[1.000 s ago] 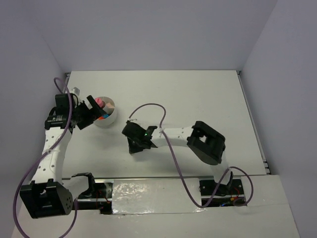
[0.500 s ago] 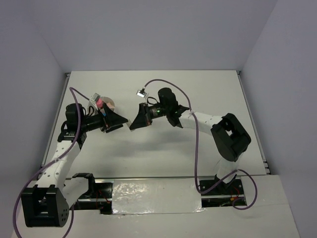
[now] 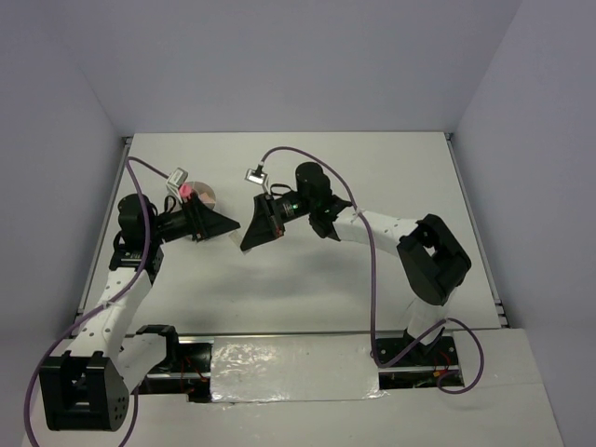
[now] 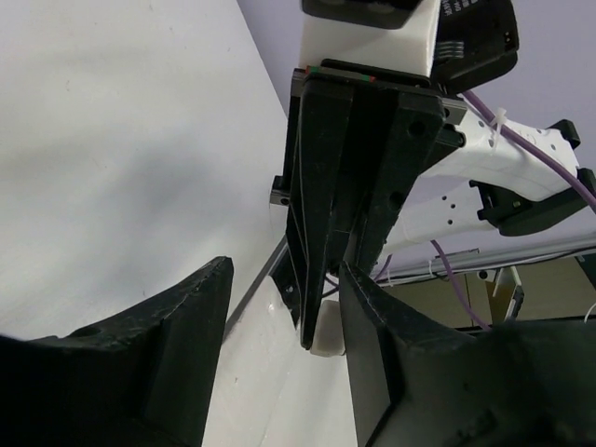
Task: Sort the stationery into containers
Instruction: Pick up the stationery from the center of the board, then place the stationery in the storage box.
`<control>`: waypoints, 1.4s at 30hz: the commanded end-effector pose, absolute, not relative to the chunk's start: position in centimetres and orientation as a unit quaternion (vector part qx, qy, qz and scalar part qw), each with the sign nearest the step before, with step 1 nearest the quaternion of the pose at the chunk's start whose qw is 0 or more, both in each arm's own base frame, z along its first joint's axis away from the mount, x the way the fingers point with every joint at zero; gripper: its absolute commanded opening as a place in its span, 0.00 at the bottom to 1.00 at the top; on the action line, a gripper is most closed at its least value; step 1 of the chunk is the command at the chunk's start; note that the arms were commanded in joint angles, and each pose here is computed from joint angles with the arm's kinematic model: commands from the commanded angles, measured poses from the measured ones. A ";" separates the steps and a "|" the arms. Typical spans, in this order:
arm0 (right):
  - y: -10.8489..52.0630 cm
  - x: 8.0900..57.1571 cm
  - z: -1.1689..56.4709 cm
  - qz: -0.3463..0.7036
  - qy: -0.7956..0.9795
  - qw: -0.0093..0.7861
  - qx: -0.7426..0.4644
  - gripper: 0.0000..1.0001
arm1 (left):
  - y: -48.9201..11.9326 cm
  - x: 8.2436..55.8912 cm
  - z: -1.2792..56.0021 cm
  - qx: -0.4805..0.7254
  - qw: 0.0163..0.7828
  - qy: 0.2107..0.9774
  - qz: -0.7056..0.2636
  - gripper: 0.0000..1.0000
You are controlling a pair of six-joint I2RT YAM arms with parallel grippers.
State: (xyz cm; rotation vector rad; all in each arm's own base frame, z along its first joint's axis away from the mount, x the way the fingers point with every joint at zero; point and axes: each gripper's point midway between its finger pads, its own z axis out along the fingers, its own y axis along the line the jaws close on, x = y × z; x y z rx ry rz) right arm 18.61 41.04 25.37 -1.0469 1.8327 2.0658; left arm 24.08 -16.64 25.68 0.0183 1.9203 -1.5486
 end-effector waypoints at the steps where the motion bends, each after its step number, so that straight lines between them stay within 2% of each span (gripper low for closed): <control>1: 40.7 19.2 28.6 0.708 0.586 0.134 -0.371 0.00 | -17.0 23.6 27.7 0.055 0.357 0.709 -0.605 0.62; 4: 40.7 20.2 28.4 0.709 0.592 0.138 -0.357 0.00 | -17.2 23.2 28.5 0.068 0.360 0.699 -0.614 0.74; 6: 40.6 20.5 28.3 0.708 0.594 0.138 -0.355 0.00 | -17.2 23.2 28.7 0.069 0.362 0.694 -0.618 0.75; 10: 40.7 21.2 28.4 0.706 0.598 0.142 -0.352 0.00 | -17.3 23.0 28.8 0.069 0.362 0.689 -0.624 0.67; 12: 40.8 21.4 28.5 0.707 0.597 0.141 -0.351 0.00 | -17.3 22.9 29.0 0.072 0.364 0.686 -0.626 0.59; 18: 41.1 21.6 28.7 0.714 0.592 0.137 -0.347 0.00 | -17.3 23.3 29.3 0.075 0.369 0.684 -0.625 0.59; 20: 41.3 21.8 28.3 0.711 0.596 0.137 -0.346 0.00 | -17.3 23.5 29.4 0.073 0.371 0.682 -0.626 0.55; 21: 41.3 22.0 28.4 0.710 0.598 0.138 -0.346 0.00 | -17.3 23.6 29.5 0.071 0.371 0.681 -0.627 0.51; 22: 41.4 22.0 28.0 0.707 0.602 0.136 -0.345 0.00 | -17.3 23.7 29.6 0.072 0.375 0.679 -0.627 0.42; 24: 41.5 22.1 27.9 0.705 0.604 0.137 -0.347 0.01 | -17.3 24.0 29.7 0.070 0.377 0.679 -0.626 0.35; 25: 41.5 22.2 27.8 0.703 0.606 0.137 -0.346 0.01 | -17.3 24.2 29.8 0.070 0.378 0.679 -0.625 0.25; 26: 41.4 22.3 27.8 0.703 0.606 0.139 -0.346 0.01 | -17.3 24.3 29.7 0.069 0.376 0.680 -0.625 0.20; 27: 41.4 22.2 27.8 0.703 0.605 0.139 -0.347 0.02 | -17.3 24.4 29.7 0.071 0.377 0.681 -0.624 0.10; 29: 41.5 22.4 27.8 0.702 0.607 0.142 -0.345 0.04 | -17.9 24.1 29.7 0.080 0.366 0.683 -0.627 0.00; 31: 41.3 23.0 27.7 0.699 0.613 0.146 -0.337 0.25 | -17.8 24.5 30.1 0.087 0.375 0.683 -0.620 0.00; 32: 41.2 23.5 27.6 0.697 0.619 0.153 -0.326 0.46 | -17.7 24.8 29.3 0.065 0.358 0.700 -0.615 0.00; 33: 40.4 24.6 27.2 0.693 0.630 0.162 -0.310 0.99 | -17.4 25.4 28.7 0.073 0.376 0.711 -0.590 0.00; 34: 39.8 25.4 26.7 0.688 0.642 0.168 -0.294 1.00 | -17.0 26.3 29.6 0.069 0.393 0.720 -0.567 0.00; 35: 39.0 26.5 25.3 0.678 0.663 0.178 -0.263 1.00 | -15.8 27.5 27.2 -0.001 0.378 0.766 -0.521 0.00; 37: 36.1 28.9 25.3 0.664 0.679 0.219 -0.224 1.00 | -13.6 29.4 27.5 -0.017 0.424 0.794 -0.436 0.00; 38: 34.9 29.7 23.8 0.650 0.697 0.230 -0.195 1.00 | -11.0 30.4 25.6 -0.076 0.429 0.827 -0.356 0.00; 39: 33.7 30.1 24.5 0.640 0.701 0.252 -0.186 1.00 | -9.7 30.8 25.3 -0.103 0.435 0.836 -0.318 0.00; 42: 29.1 32.5 20.1 0.524 0.793 0.282 -0.129 1.00 | -3.5 31.8 25.1 -0.219 0.453 0.844 -0.188 0.00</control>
